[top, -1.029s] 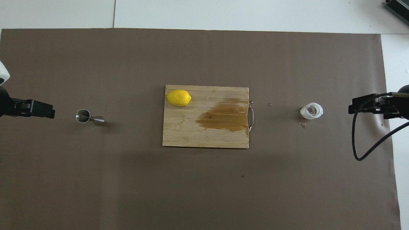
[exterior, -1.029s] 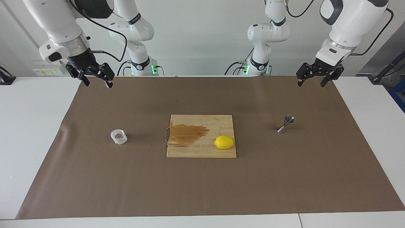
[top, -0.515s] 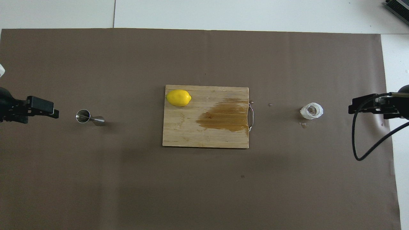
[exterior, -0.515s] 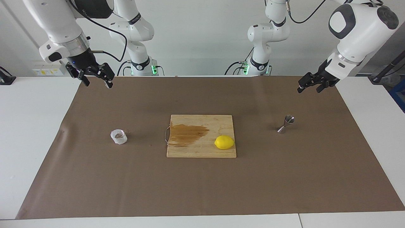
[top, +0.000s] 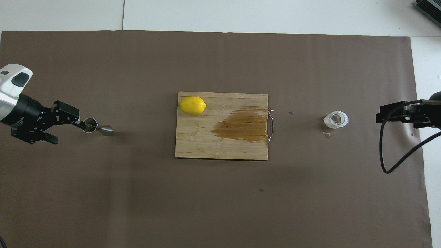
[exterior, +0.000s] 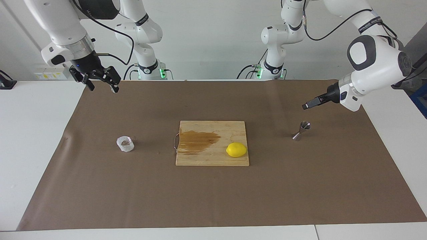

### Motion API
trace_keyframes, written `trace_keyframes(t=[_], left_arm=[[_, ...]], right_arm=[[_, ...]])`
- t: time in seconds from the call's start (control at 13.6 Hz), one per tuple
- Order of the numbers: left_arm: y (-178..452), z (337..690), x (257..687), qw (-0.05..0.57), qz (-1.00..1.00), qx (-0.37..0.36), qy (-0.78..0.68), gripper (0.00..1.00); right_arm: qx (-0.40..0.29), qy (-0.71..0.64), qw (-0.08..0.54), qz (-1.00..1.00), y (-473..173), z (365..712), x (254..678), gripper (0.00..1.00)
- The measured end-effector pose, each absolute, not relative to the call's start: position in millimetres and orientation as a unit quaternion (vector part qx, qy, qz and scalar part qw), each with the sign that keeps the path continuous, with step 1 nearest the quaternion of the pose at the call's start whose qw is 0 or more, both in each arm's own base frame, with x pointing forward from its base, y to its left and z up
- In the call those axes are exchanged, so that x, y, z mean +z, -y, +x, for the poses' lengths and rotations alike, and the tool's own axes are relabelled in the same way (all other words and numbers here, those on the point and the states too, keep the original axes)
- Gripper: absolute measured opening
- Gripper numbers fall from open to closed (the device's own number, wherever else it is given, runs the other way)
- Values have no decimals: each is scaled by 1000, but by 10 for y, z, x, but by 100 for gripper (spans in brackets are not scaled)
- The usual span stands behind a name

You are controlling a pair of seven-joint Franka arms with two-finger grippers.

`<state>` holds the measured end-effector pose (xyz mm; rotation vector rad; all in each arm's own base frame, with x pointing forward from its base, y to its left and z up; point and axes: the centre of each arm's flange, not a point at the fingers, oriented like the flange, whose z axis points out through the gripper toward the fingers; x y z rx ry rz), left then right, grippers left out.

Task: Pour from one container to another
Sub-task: 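Move the open left gripper toward the small steel cup, then close the left gripper around the steel cup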

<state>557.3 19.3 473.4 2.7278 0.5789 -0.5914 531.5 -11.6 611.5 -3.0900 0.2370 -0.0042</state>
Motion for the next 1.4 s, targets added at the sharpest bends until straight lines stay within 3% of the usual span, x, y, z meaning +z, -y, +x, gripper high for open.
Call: trace_keyframes(t=[0.59, 0.88, 1.4], left_arm=[[-516, 5573, 4115, 234, 838, -353, -345, 100], [-717, 5677, 3849, 294, 776, -387, -403, 100], [-937, 5779, 3678, 318, 700, -412, -489, 100]], right_arm=[[-1, -76, 21, -997, 116, 5315, 6115, 100], [-1, -76, 21, -997, 116, 5315, 6115, 100], [-1, -76, 21, -997, 116, 5315, 6115, 100]])
